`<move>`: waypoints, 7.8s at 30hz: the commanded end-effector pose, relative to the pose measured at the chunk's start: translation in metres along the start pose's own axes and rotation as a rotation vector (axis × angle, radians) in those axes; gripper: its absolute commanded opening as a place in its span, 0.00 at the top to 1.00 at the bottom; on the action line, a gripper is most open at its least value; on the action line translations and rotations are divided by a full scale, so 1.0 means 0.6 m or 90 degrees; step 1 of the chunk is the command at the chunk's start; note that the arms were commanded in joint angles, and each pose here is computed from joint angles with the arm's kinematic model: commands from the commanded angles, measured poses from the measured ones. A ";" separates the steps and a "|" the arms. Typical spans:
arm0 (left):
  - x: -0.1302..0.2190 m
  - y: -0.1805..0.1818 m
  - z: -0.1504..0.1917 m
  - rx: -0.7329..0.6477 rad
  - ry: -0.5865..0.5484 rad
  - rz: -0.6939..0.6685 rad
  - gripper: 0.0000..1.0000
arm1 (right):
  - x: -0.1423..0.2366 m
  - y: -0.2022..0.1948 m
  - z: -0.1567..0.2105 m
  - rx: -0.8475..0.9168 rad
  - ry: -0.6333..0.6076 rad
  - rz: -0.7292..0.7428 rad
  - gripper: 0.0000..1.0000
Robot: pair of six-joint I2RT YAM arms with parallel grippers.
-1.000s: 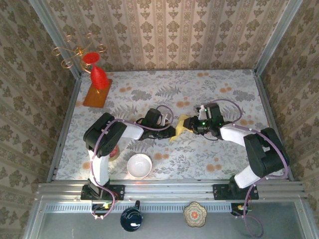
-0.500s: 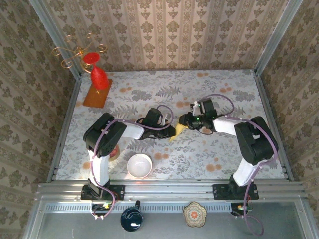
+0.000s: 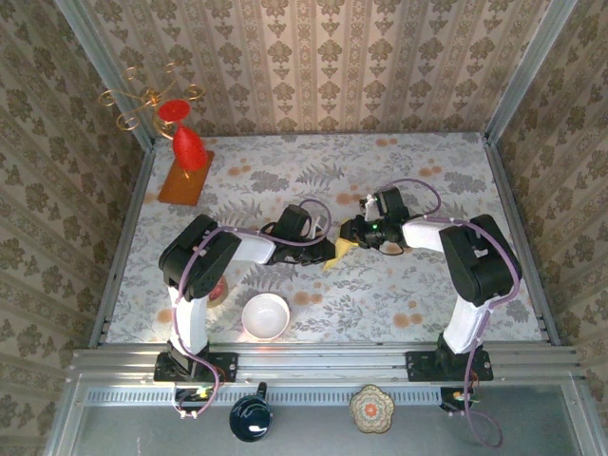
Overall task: Fold a paper plane with a square sheet of paper (pick it up from the middle)
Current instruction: Fold the wing for the fifth time at the center of the table.
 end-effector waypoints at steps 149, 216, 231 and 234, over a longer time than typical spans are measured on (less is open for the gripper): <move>0.066 0.044 0.058 -0.158 0.017 -0.169 0.91 | 0.039 0.018 -0.022 0.090 -0.054 0.078 0.38; 0.083 0.043 0.073 -0.064 -0.033 -0.193 0.79 | -0.073 -0.070 0.017 0.094 0.087 0.226 0.44; 0.077 0.063 0.079 -0.047 -0.018 -0.206 0.89 | -0.074 -0.074 0.017 0.083 0.101 0.241 0.46; 0.079 0.061 0.078 -0.046 -0.018 -0.200 0.87 | -0.074 -0.075 0.018 0.078 0.106 0.243 0.46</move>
Point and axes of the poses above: each hand's point on the last joint's axis, 136 mm out from that joint toward the fingers, its own x axis back along the fingers, its own y axis along the line the jaws close on, z = x × y, the point moved 2 cm from there along x, back along the fingers, and after that the axes turned 8 degrees about x, right-handed, at the moved point
